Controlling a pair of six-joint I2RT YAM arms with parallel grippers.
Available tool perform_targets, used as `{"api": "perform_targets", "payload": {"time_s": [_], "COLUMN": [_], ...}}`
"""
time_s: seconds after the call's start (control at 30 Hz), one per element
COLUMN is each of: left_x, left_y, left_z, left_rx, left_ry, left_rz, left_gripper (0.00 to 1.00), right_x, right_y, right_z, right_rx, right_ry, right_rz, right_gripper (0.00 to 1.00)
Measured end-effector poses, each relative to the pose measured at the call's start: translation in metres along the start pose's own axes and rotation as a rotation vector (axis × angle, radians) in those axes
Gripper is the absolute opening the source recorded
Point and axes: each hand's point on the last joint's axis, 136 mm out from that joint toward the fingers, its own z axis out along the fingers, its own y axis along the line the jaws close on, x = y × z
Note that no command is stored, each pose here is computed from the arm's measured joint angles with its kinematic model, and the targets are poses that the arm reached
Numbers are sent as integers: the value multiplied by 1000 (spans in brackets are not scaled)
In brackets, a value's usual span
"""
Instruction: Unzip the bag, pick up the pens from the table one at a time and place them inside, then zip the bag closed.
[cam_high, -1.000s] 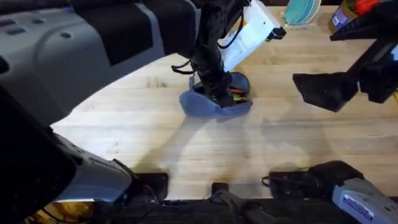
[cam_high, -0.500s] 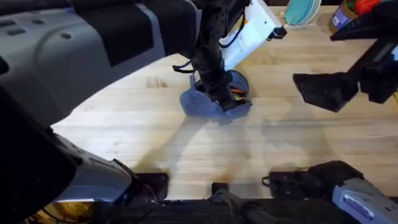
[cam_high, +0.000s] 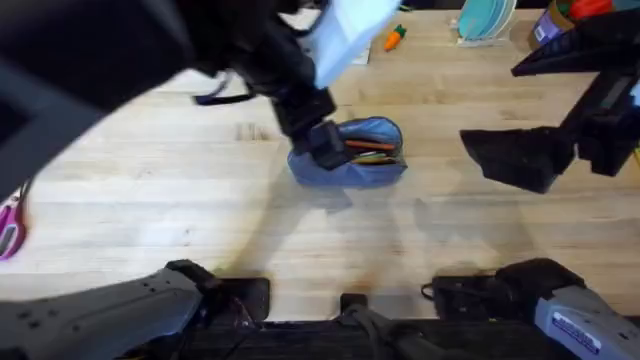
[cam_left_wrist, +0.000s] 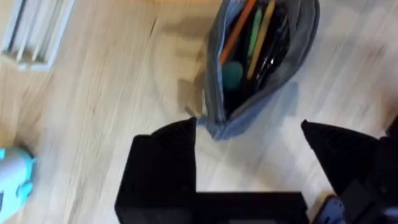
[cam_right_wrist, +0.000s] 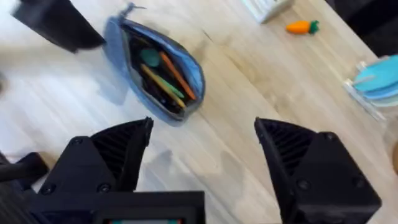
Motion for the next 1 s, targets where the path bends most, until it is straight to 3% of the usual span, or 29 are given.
{"api": "perform_targets", "payload": {"time_s": [0.17,0.3,0.43,0.53,0.6,0.7,0.83,1.0], "left_x": [34,62,80,99,120,131,140,141], "left_y": [7,10,15,33,47,54,41,42], "left_z": [-35,-47,-57,-63,-62,-59,-53,-48], "left_rx": [-23,24,68,57,49,54,150,173], "left_ry": [15,32,-5,-49,-50,-44,-20,-26], "left_rz": [-22,-38,-10,16,-7,-29,-70,-24], "left_gripper": [994,993,993,994,993,994,994,992], "right_x": [-3,-2,3,2,-13,-30,-40,-43], "right_y": [6,5,1,4,9,17,51,59], "right_z": [2,12,29,52,70,80,93,100], "right_rx": [-39,-69,-101,-151,-183,-209,-305,-329], "right_ry": [-15,13,66,117,97,53,68,84], "right_rz": [16,84,167,244,262,241,193,265], "right_gripper": [997,998,997,998,998,998,998,998]}}
